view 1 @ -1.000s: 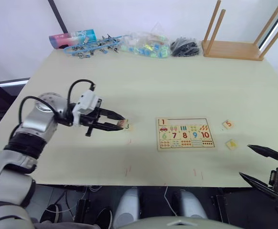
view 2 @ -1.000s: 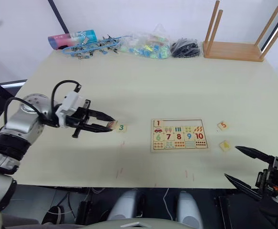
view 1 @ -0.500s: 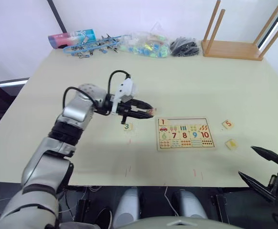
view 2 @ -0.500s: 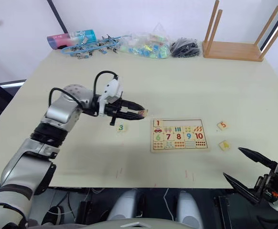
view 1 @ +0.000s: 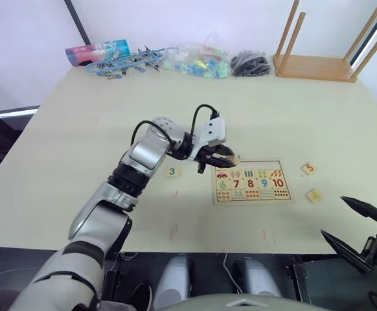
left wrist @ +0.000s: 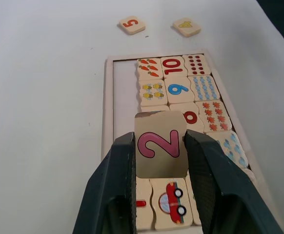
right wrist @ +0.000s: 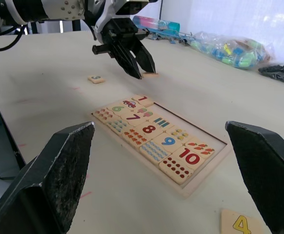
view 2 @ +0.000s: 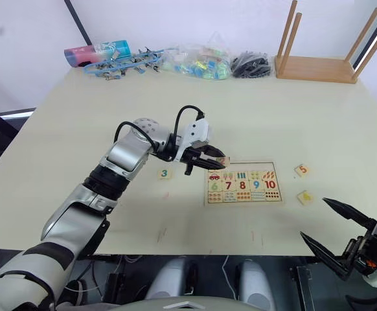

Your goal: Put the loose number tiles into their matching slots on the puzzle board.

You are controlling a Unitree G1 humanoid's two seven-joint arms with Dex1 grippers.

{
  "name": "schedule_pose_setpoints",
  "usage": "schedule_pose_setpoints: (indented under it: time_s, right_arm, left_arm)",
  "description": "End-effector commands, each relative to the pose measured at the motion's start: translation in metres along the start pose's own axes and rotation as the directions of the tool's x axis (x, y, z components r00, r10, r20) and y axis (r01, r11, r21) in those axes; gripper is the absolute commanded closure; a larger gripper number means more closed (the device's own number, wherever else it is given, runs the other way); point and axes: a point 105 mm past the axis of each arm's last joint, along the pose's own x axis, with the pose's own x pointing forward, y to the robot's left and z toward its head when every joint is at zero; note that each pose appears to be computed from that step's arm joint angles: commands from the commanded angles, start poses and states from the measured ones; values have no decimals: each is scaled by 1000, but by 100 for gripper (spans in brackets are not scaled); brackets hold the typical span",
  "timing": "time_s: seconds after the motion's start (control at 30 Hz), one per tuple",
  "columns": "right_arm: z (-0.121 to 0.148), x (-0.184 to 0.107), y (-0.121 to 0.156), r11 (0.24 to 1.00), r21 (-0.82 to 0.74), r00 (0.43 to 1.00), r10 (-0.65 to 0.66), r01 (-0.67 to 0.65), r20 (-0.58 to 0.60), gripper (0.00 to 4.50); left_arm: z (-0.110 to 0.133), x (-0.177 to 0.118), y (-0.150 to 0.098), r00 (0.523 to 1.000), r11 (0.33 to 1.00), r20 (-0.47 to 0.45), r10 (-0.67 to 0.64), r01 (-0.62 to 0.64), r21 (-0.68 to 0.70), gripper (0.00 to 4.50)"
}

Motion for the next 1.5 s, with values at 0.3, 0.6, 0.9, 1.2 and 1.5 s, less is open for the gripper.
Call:
schedule_pose_setpoints:
  time_s: [0.3,0.6,0.9,1.2,1.5]
  right_arm:
    - [7,5,0,999,-41,1000,-5,6,29,0]
    - [7,0,1,999,-48,1000,-21,22,21,0]
    - [6,-2,2,998,-52,999,-27,28,17,0]
    - [4,-5,2,998,-53,999,-33,34,12,0]
    - [4,-8,0,998,-59,999,-36,36,3,0]
  left_arm:
    - [4,32,19,988,996,-137,67,-59,59,354]
    - [2,37,21,985,998,-167,54,-46,51,354]
    - [-2,38,23,983,998,-179,45,-35,56,354]
    - [-5,41,22,982,997,-186,38,-25,69,354]
    - [-10,41,21,979,997,-199,35,-21,73,354]
